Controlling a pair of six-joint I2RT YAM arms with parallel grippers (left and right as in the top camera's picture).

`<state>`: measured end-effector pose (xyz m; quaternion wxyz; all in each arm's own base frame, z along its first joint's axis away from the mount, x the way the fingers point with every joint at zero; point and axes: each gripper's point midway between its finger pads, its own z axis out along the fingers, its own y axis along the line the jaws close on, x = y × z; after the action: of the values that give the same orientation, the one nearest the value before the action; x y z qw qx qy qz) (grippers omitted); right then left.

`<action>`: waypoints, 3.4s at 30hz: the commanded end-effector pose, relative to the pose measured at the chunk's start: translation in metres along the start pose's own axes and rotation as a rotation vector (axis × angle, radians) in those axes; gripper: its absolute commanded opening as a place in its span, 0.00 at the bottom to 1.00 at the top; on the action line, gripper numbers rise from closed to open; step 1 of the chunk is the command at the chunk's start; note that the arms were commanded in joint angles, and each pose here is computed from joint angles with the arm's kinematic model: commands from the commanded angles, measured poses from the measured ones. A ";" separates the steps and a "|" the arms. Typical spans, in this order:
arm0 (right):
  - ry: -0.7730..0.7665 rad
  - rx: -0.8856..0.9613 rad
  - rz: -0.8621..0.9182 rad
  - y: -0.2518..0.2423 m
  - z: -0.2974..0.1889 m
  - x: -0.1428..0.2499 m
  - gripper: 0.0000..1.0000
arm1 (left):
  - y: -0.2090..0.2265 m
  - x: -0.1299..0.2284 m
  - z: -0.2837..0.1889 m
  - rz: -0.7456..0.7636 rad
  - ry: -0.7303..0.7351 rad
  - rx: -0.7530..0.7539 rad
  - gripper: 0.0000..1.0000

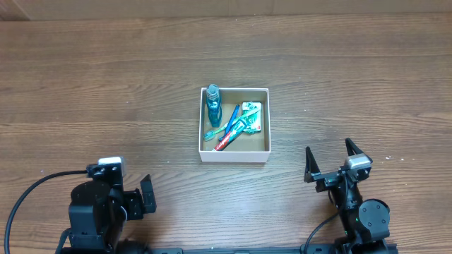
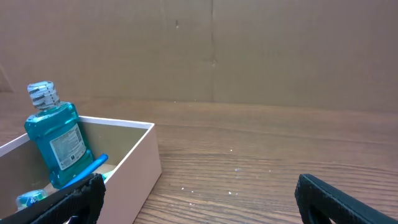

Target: Pack container

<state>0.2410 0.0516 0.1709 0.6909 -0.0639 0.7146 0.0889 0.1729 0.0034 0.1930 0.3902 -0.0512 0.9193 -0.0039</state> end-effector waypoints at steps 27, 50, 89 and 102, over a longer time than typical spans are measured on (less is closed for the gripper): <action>-0.005 -0.012 -0.010 0.002 0.000 0.001 1.00 | 0.003 0.001 0.000 -0.008 -0.002 -0.014 1.00; -0.005 -0.012 -0.010 0.002 0.000 0.001 1.00 | -0.003 -0.038 0.066 0.027 -0.769 0.066 1.00; -0.005 -0.012 -0.010 0.002 0.000 0.001 1.00 | -0.004 -0.024 0.078 0.034 -0.691 0.076 1.00; -0.005 -0.012 -0.010 0.002 0.000 0.001 1.00 | -0.004 -0.024 0.078 0.034 -0.690 0.076 1.00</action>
<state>0.2408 0.0521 0.1711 0.6912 -0.0661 0.7141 0.0890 0.2464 0.0053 0.1555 0.6772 -0.0258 0.7352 -0.0124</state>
